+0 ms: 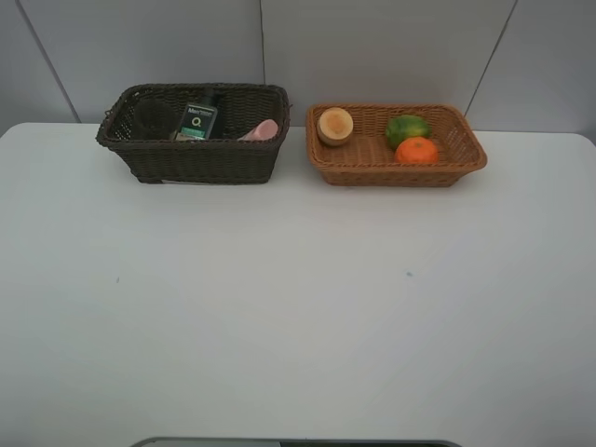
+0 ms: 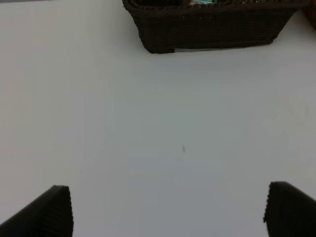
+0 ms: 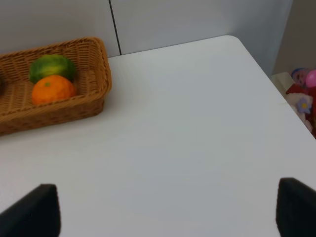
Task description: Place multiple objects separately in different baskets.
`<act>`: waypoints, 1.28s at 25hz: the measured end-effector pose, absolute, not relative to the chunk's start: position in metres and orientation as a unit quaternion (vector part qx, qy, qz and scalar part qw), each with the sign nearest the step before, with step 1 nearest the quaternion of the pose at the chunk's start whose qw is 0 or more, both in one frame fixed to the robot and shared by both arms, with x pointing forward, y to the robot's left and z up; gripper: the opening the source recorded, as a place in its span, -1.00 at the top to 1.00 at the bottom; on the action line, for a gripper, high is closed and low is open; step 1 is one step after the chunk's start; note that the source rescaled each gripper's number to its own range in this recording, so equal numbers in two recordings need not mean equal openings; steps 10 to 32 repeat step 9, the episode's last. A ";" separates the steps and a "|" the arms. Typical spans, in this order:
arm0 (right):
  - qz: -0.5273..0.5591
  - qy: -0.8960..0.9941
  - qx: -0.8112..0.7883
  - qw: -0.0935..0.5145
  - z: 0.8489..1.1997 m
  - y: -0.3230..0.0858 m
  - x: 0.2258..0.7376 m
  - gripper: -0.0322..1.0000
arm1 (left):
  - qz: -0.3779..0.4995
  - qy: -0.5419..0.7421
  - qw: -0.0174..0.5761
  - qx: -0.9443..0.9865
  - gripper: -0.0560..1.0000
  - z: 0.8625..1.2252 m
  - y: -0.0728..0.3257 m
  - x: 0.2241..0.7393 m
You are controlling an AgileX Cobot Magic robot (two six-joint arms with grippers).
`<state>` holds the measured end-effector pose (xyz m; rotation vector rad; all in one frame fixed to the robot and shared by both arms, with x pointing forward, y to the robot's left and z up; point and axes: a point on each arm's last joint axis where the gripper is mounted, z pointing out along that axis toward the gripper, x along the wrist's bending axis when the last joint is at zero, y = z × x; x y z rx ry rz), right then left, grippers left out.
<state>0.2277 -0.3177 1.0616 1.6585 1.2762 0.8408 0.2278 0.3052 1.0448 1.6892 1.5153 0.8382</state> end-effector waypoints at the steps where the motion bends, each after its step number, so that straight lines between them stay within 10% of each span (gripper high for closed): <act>1: 0.337 0.511 0.664 0.429 1.062 -0.318 0.228 -0.84 | 0.324 0.586 0.353 0.653 -1.00 1.045 0.305 0.228; 32: 0.337 0.511 0.664 0.429 1.062 -0.318 0.228 -0.84 | 0.324 0.586 0.353 0.653 -1.00 1.045 0.305 0.228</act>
